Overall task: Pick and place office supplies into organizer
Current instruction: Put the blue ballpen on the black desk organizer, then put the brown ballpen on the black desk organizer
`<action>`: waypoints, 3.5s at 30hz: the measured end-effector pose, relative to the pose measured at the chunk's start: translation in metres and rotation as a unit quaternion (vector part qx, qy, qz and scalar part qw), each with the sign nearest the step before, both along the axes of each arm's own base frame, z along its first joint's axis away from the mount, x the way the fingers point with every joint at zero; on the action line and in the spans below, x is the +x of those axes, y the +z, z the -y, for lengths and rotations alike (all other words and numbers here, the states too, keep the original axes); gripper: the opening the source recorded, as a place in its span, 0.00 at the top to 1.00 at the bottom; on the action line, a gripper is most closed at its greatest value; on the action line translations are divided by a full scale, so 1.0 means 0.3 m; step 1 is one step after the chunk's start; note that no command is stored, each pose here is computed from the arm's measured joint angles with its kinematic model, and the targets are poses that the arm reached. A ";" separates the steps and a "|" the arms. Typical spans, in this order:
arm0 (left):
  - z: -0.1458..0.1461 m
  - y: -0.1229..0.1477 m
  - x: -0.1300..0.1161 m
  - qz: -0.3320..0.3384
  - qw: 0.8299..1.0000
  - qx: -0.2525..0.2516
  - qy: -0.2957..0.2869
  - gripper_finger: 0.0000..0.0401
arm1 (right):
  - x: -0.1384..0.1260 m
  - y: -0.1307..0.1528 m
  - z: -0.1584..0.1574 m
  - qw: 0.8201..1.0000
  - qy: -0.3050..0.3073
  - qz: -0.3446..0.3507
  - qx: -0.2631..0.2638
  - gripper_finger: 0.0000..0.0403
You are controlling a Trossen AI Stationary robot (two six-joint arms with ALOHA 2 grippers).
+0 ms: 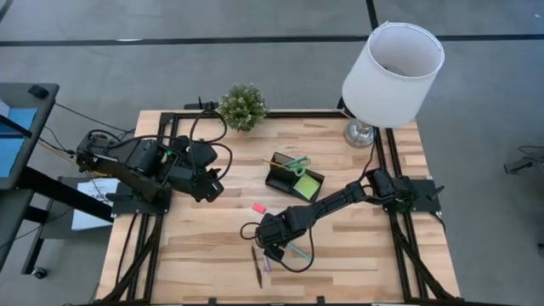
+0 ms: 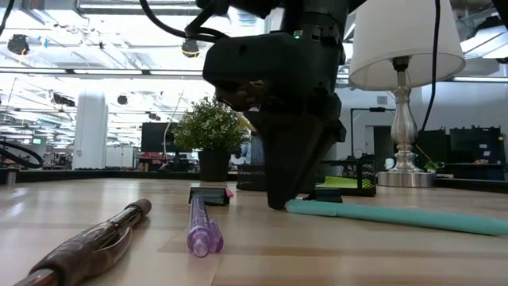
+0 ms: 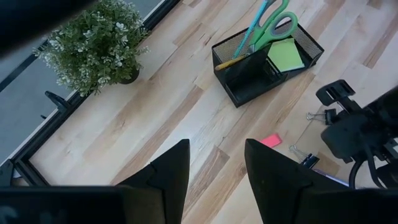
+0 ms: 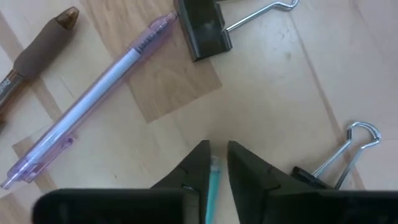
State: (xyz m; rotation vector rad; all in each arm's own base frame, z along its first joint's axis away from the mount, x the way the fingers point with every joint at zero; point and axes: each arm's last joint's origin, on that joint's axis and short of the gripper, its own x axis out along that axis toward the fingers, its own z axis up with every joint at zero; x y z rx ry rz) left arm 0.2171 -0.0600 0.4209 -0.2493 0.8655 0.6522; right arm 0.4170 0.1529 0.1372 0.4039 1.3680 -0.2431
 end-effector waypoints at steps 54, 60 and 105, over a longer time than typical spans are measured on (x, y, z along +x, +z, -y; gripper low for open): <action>-0.082 0.116 -0.218 0.099 0.995 -0.007 0.016 0.63 | 0.039 0.788 0.637 0.958 -0.008 0.202 -0.203 1.00; -0.078 0.111 -0.205 0.094 0.995 0.001 0.017 0.63 | 0.031 0.774 0.707 0.955 -0.034 0.182 -0.230 1.00; -0.061 0.093 -0.163 0.074 0.997 0.013 0.010 0.63 | 0.026 0.702 0.577 0.970 -0.007 0.129 -0.208 0.65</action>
